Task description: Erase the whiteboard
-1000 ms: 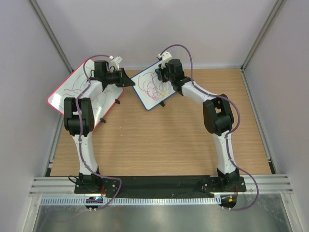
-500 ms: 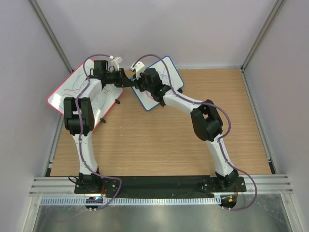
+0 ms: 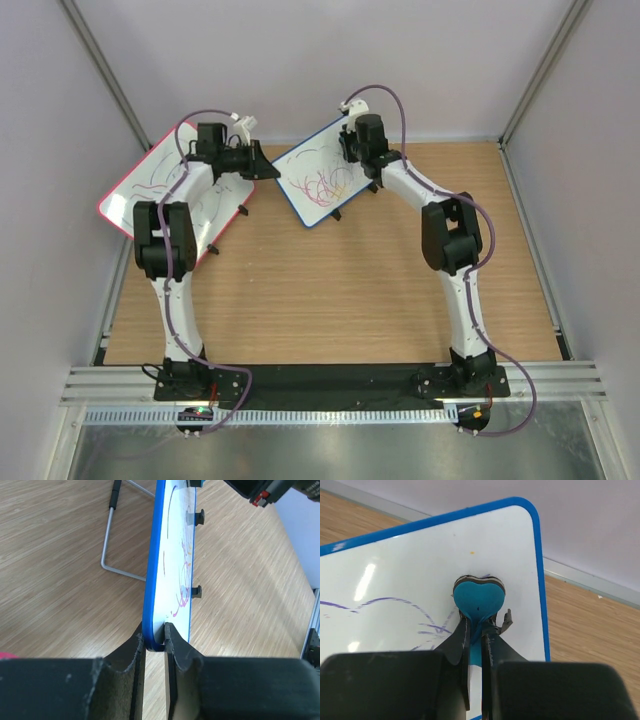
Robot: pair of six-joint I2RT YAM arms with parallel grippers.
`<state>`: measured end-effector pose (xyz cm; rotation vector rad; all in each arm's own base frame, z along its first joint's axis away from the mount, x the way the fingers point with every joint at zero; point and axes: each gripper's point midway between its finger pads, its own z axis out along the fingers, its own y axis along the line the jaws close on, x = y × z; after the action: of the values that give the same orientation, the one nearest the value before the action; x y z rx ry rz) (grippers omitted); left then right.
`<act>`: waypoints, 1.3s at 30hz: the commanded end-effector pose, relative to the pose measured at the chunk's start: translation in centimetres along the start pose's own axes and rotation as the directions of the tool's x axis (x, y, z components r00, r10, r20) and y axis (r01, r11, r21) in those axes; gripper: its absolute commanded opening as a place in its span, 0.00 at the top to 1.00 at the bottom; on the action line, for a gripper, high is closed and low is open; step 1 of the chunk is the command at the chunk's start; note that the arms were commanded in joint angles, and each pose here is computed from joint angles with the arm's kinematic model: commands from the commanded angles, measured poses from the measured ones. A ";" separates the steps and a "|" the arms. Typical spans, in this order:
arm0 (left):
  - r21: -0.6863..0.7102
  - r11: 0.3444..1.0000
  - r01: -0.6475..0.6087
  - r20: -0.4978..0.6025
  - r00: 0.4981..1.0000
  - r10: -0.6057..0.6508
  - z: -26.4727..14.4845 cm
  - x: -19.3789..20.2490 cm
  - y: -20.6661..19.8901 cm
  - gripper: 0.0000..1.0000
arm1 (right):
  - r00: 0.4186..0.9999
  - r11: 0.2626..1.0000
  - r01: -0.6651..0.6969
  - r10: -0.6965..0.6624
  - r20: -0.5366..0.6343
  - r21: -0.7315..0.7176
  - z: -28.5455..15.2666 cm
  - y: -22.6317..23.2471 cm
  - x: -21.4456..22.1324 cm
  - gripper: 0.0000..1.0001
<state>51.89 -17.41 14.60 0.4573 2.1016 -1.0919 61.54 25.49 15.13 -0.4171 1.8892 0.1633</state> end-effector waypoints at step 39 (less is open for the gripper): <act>-0.027 0.983 -0.180 -0.035 0.983 0.179 0.3 -0.8 -1.5 1.00 | 0.993 1.000 -0.001 0.000 -0.115 -0.015 1.6 -0.9 0.0 0.99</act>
<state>51.61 -17.72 14.65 0.5074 2.1168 -1.0469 63.04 24.80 15.22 -0.4422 1.9833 0.1470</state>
